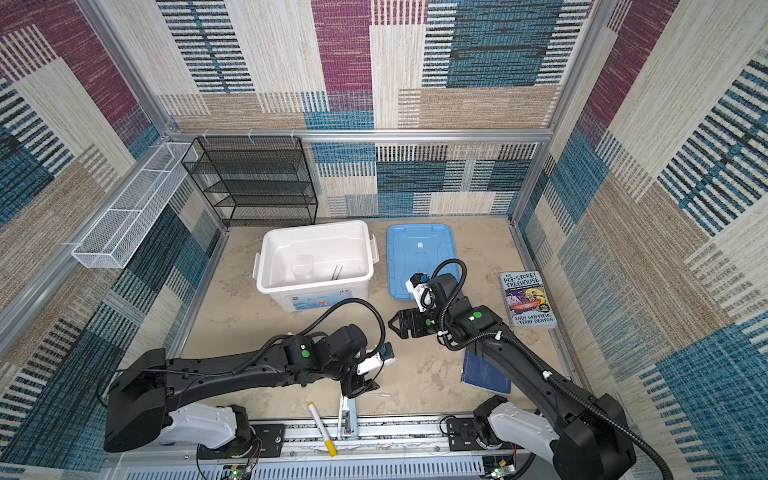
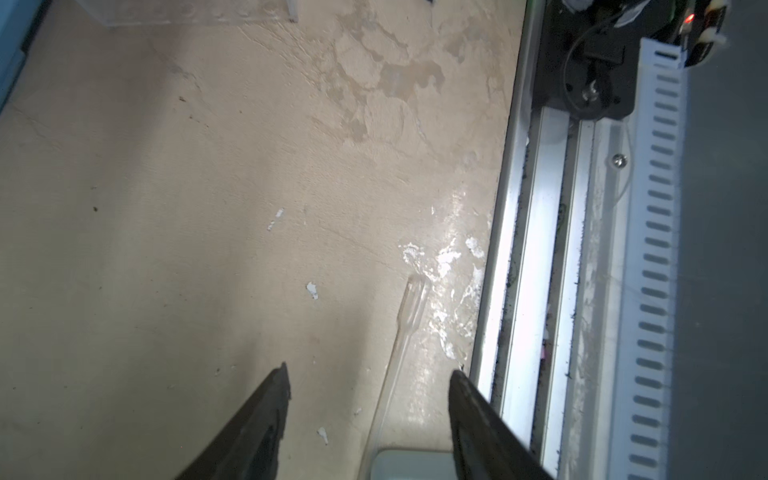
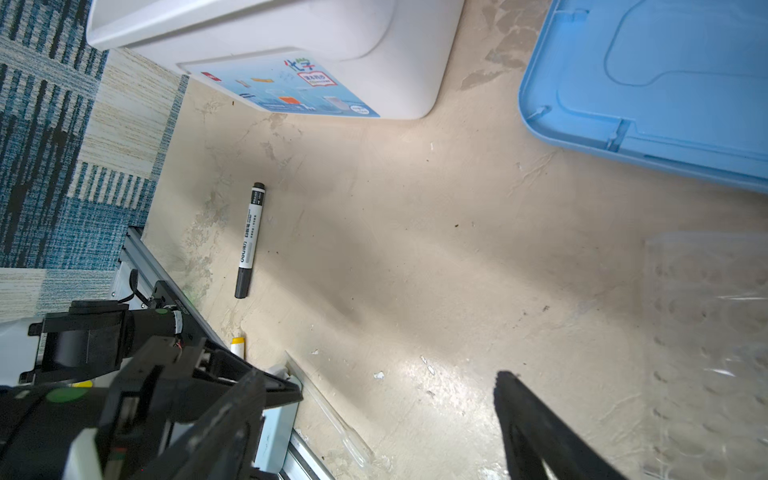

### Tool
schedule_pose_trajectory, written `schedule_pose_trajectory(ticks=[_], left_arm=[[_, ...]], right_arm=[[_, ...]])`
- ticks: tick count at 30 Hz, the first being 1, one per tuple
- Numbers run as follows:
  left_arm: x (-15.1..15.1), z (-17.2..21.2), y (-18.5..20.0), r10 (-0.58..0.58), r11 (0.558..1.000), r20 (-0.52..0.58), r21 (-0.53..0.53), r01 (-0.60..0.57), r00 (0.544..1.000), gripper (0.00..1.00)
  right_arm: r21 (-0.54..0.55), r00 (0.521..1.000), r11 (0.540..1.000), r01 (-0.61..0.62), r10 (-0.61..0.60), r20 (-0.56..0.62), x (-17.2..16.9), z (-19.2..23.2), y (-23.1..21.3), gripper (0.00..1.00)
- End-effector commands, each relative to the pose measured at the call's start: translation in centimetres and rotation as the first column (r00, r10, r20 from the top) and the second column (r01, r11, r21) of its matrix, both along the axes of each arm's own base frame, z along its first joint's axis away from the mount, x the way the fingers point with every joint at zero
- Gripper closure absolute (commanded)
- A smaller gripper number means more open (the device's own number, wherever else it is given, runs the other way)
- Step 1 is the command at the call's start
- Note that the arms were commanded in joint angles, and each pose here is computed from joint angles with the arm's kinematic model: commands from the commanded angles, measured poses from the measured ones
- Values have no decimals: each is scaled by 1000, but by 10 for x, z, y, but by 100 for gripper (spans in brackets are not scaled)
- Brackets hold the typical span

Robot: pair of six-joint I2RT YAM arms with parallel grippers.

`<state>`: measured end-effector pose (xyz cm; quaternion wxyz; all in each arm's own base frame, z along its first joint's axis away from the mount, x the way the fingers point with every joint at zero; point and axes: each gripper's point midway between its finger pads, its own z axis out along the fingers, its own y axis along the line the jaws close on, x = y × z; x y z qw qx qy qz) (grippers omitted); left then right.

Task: Organize the chemistry lab equipment
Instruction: 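Move the left gripper out of the bin toward the table edge nearest robot, then close the left gripper on a second clear pipette near the rail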

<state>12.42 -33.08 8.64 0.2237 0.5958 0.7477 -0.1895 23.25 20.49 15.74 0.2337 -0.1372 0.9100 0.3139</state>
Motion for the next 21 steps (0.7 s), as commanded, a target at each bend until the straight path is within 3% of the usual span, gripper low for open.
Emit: schedule_pose_trajectory(ticks=[1, 14, 21], left_arm=[[2, -7, -6, -40, 999, 60, 25, 39, 997, 43], [-12, -46, -17, -106, 988, 57, 116, 99, 993, 53], [-18, -53, -19, -108, 988, 29, 114, 104, 994, 57]], right_arm=[[6, 1000, 1000, -1, 0, 20, 6, -1, 2, 12], [-53, 999, 998, 32, -32, 8, 19, -12, -5, 12], [-58, 999, 998, 38, -36, 22, 28, -9, -7, 12]])
